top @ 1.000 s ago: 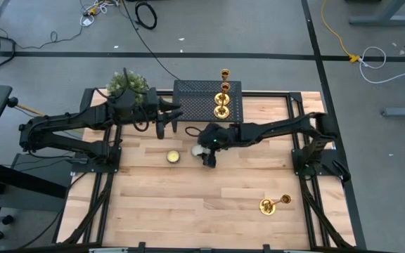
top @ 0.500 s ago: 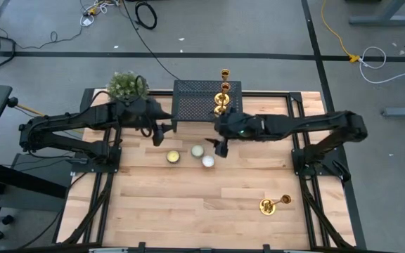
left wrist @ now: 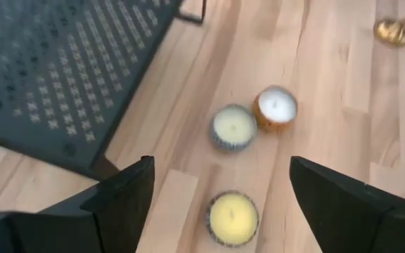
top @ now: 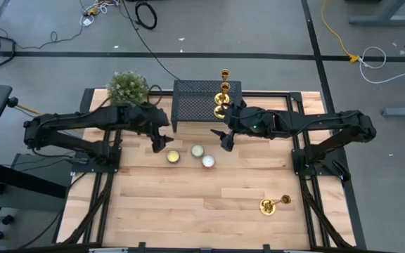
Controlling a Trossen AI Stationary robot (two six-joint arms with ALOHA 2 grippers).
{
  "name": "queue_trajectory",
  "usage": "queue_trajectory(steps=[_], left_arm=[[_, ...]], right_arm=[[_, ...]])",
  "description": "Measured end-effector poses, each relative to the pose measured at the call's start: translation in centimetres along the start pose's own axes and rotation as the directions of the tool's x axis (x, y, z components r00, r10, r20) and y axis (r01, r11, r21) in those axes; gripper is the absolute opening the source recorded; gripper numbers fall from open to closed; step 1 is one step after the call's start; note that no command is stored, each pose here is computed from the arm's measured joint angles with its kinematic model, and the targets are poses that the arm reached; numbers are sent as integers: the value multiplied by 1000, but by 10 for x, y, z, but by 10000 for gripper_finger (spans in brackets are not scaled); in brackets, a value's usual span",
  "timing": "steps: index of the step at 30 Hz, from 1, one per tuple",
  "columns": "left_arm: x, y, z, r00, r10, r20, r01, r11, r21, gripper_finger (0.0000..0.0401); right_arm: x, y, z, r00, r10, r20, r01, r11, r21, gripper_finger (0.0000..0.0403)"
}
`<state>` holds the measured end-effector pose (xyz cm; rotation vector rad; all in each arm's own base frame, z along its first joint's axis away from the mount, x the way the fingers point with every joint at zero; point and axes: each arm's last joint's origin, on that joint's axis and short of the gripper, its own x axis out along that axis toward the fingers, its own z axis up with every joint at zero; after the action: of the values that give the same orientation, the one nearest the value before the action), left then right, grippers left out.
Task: Pick & Place candle stick holders
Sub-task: Put the patterned red scented candle on the shelf
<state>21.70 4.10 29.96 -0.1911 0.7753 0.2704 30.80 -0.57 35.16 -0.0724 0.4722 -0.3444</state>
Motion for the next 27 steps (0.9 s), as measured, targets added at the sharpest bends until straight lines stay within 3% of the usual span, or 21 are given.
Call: queue_trajectory(steps=[16, 27], left_arm=[[38, -13, -17, 963, 10, -269, -1, 1000, 31, 335], [61, -24, -43, 948, 4, -318, 22, 997, 79, 335]], right_arm=[[-13, -5, 5, 1000, 11, 29, -12, 999, 36, 336], [-16, -7, 4, 1000, -21, 20, 21, 999, 31, 336]])
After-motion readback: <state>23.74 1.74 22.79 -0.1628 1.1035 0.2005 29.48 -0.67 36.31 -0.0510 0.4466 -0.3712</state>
